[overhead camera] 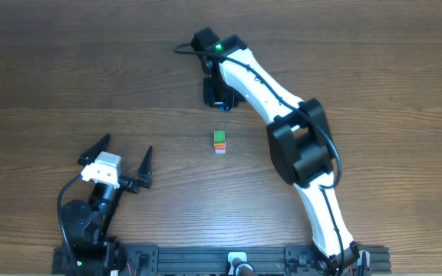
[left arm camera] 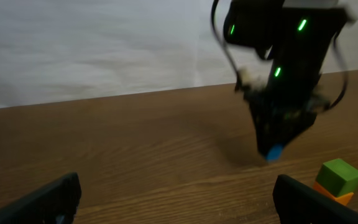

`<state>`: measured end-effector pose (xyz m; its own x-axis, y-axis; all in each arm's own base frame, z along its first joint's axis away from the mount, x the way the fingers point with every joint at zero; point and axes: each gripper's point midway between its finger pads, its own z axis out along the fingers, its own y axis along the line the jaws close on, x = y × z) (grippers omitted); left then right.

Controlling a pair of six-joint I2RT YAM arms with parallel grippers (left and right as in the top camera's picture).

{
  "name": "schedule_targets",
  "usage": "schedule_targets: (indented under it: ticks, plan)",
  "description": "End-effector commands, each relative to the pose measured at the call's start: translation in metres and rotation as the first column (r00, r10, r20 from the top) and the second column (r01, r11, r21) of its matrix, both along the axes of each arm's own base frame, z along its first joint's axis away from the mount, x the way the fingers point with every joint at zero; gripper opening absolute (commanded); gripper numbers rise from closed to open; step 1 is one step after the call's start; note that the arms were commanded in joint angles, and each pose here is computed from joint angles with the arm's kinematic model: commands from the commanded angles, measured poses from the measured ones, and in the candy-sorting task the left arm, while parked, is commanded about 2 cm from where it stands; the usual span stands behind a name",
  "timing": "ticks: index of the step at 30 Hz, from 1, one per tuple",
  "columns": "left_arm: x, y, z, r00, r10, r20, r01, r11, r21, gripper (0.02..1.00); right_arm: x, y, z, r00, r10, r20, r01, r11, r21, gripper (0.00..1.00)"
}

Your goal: Stack Cubes

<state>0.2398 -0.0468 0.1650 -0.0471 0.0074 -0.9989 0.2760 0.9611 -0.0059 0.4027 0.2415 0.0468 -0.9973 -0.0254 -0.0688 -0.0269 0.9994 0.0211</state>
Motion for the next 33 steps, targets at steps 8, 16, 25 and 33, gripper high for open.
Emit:
schedule_targets:
  ticks: [8, 16, 25, 33]
  plan:
    - [0.0, 0.0, -0.001, 1.0, -0.004, 0.005, 0.004, 1.0, 0.013, 1.0, -0.041, 0.009, 0.125, 0.982, 0.061, 0.178, -0.067, 0.997, 0.027, 0.012]
    - [0.0, 0.0, -0.001, 1.0, -0.004, 0.005, 0.004, 1.0, 0.012, 1.0, -0.082, 0.01, 0.117, 0.997, 0.067, 0.046, -0.067, 0.998, -0.005, 0.012]
    - [0.0, 0.0, -0.001, 1.0, -0.004, 0.005, 0.004, 1.0, 0.012, 0.998, -0.106, 0.018, 0.099, 0.997, 0.072, -0.025, -0.072, 0.997, 0.023, 0.014]
    - [0.0, 0.0, -0.001, 1.0, -0.004, 0.005, 0.004, 1.0, 0.012, 1.0, -0.12, 0.018, 0.087, 0.998, 0.047, -0.033, -0.045, 0.998, 0.052, 0.012]
